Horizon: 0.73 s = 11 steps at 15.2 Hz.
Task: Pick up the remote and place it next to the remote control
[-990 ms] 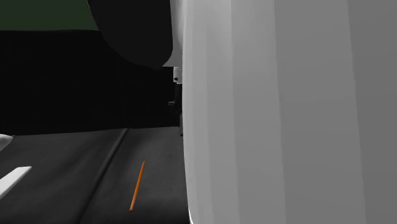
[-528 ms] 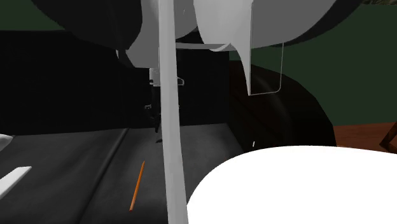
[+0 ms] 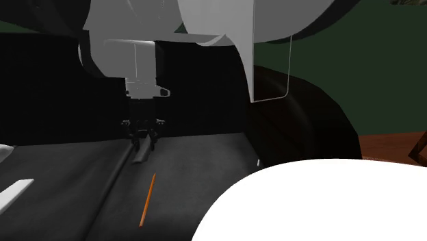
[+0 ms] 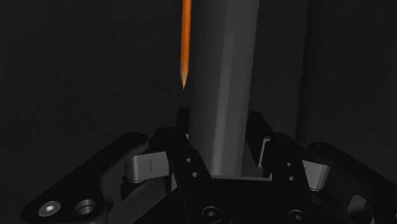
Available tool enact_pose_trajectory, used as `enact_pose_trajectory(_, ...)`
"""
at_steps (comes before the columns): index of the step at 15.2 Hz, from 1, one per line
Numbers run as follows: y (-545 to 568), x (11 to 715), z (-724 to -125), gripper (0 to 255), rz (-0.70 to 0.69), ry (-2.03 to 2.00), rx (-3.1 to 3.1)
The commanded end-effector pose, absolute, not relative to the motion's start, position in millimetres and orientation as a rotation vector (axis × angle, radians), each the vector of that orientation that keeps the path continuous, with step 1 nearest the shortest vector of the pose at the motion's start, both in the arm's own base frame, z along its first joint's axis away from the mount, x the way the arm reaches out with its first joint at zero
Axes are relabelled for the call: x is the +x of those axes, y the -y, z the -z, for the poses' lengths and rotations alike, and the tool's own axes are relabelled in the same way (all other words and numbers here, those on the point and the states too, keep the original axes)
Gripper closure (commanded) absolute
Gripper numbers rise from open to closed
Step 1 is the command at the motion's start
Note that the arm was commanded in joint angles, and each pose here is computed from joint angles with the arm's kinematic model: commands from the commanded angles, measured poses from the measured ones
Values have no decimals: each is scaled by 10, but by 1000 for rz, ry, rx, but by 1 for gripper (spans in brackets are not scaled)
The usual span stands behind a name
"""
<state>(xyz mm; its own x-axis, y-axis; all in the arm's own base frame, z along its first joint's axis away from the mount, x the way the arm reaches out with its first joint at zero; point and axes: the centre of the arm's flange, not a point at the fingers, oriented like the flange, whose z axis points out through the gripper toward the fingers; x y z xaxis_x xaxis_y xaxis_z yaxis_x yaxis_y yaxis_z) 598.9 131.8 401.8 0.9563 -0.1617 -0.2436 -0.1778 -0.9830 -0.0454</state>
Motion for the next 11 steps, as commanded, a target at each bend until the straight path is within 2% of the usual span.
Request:
enact_pose_trajectory(1,-1591,5912,-4045,255,-370,-266,-3041)
enact_pose_trajectory(11,-2869,5583,-4067,255,-370,-266,-3041)
